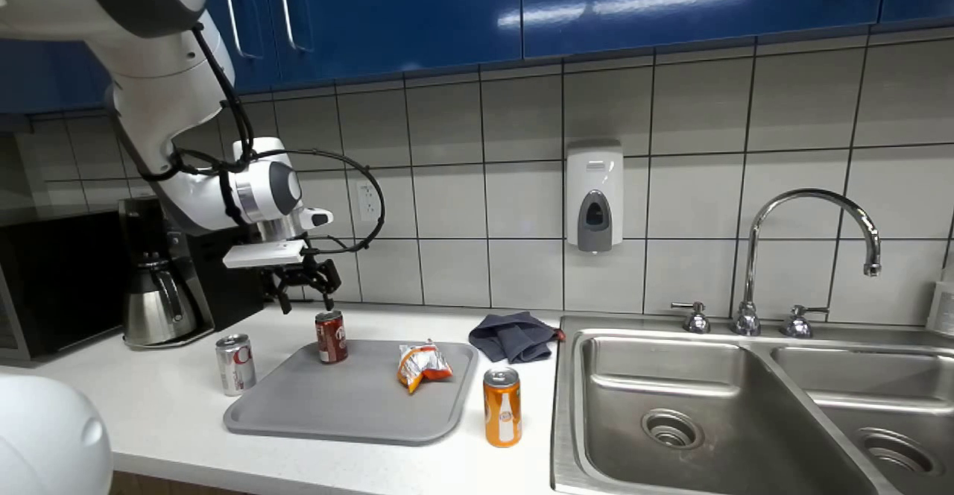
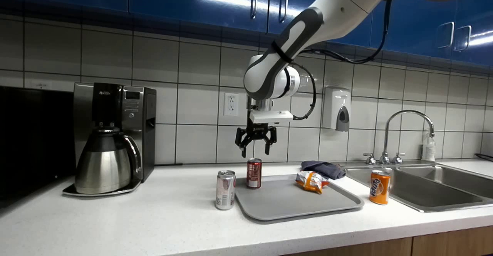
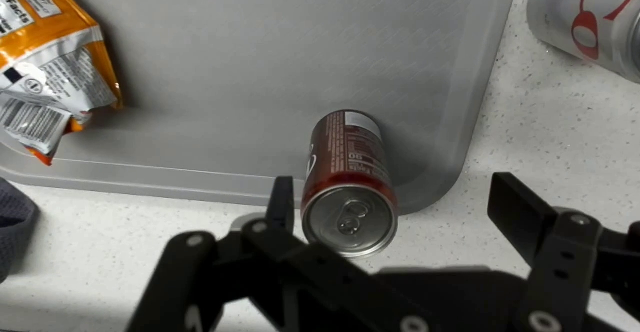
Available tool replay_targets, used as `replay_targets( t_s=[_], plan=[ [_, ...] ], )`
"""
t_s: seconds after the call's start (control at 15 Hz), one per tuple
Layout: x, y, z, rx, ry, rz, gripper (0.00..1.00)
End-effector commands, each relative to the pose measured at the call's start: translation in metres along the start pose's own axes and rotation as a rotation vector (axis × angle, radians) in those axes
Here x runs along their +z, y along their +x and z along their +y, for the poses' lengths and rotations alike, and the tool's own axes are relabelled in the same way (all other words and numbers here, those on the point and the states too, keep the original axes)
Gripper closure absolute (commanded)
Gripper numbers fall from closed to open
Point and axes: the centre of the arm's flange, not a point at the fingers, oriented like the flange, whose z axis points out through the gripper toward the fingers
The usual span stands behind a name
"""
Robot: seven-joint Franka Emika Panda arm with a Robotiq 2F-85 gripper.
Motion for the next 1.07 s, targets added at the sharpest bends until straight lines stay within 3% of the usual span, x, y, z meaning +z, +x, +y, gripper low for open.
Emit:
replay_targets(
  t_s=[0.0, 1.0],
  plan=[
    [0.003, 0.013, 0.002, 0.02, -0.022, -0.012, 0.0],
    [0.031, 0.041, 0.015, 0.034, -0.046, -0.053, 0.0]
  ],
)
